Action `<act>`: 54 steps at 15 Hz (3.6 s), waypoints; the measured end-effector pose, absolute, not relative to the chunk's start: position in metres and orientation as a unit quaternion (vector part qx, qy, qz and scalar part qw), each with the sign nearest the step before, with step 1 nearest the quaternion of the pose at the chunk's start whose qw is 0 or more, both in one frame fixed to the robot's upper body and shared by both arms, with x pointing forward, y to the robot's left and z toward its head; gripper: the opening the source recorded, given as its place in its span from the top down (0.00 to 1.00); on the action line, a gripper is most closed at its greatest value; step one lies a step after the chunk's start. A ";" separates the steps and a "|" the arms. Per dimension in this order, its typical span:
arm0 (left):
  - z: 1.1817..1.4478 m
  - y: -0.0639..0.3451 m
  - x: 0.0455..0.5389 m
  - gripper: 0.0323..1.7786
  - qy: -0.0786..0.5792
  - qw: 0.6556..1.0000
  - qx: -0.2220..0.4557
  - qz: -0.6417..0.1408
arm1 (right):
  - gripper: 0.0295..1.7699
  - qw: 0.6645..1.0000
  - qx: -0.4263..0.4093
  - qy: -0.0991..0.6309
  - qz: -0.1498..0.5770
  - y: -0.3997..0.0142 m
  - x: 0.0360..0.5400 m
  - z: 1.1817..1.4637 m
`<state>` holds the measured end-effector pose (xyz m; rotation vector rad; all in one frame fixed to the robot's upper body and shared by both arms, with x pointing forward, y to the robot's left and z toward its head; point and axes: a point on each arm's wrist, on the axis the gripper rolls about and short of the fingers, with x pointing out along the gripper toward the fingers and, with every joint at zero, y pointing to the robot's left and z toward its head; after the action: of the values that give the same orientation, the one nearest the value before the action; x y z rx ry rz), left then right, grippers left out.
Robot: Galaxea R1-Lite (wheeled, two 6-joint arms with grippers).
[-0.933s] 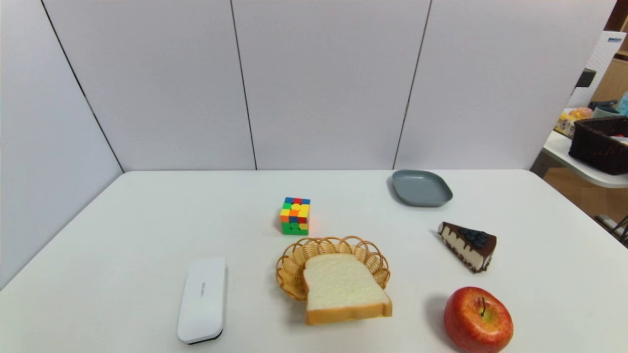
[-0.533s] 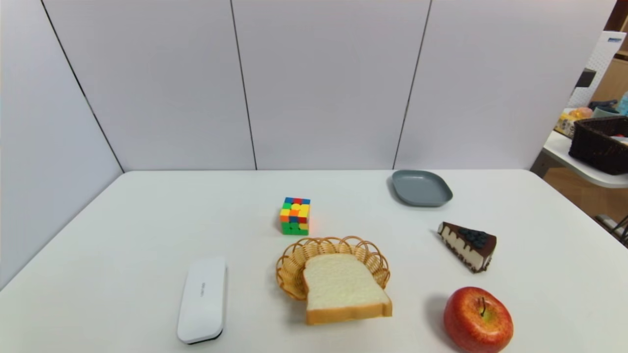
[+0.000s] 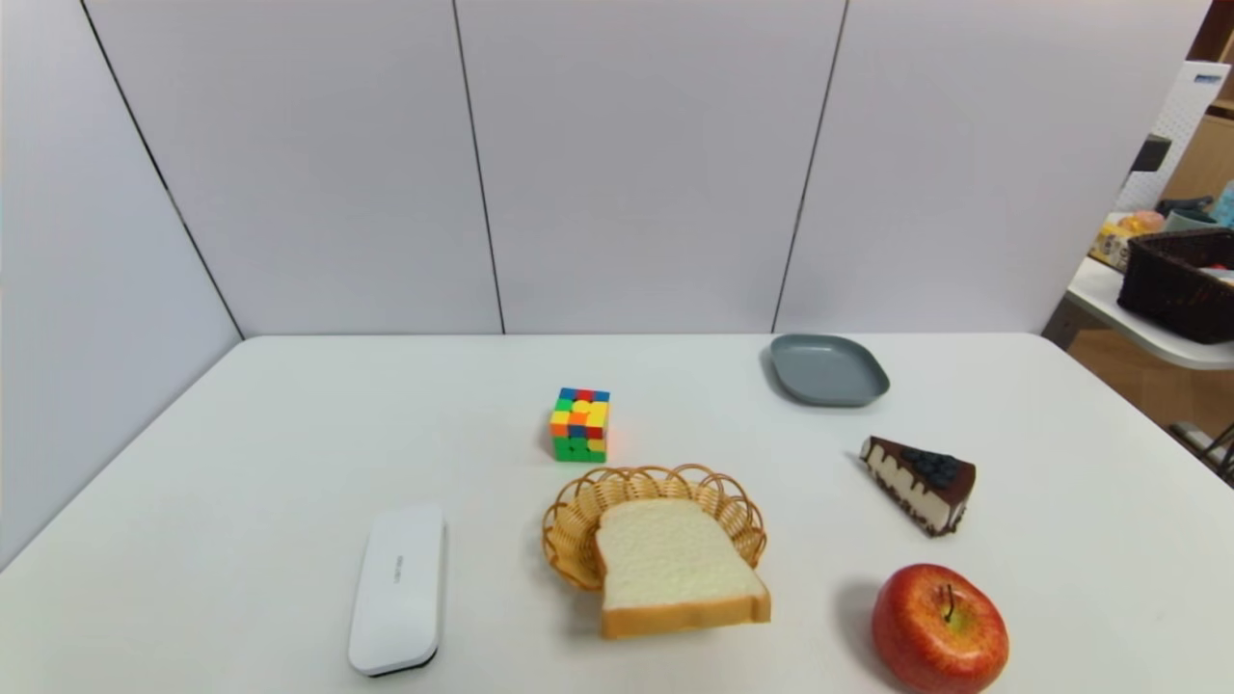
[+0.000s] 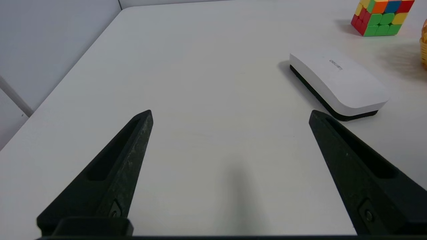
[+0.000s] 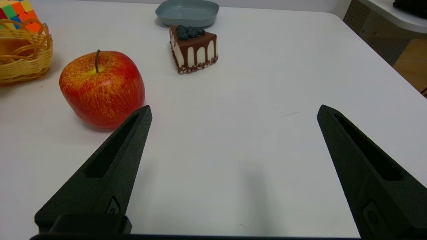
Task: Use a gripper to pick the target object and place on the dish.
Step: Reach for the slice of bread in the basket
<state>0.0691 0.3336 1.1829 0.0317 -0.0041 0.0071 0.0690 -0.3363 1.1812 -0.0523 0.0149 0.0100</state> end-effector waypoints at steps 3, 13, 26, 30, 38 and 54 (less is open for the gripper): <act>1.183 0.334 0.069 0.05 -0.002 1.000 0.016 0.004 | 0.03 0.999 -0.031 0.003 0.005 -0.336 0.068 1.188; 1.183 0.334 0.069 0.05 -0.002 1.000 0.016 0.004 | 0.03 0.991 -0.129 -0.023 0.016 -0.335 0.073 1.269; 1.183 0.334 0.069 0.05 -0.002 1.000 0.016 0.003 | 0.03 0.923 -0.308 -0.058 0.225 -0.326 0.099 1.306; 1.183 0.334 0.069 0.05 -0.002 1.000 0.016 0.004 | 0.03 0.884 -0.378 -0.058 0.267 -0.325 0.117 1.311; 1.183 0.334 0.069 0.05 -0.002 1.000 0.016 0.004 | 0.03 0.894 -0.361 -0.016 0.266 -0.328 0.162 1.342; 1.183 0.334 0.069 0.05 -0.002 1.000 0.016 0.003 | 0.03 0.901 -0.317 0.042 0.293 -0.317 0.202 1.402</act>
<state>0.0691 0.3336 1.1829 0.0321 -0.0041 0.0067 0.2020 -0.3166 1.4022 -0.6550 0.0876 0.6065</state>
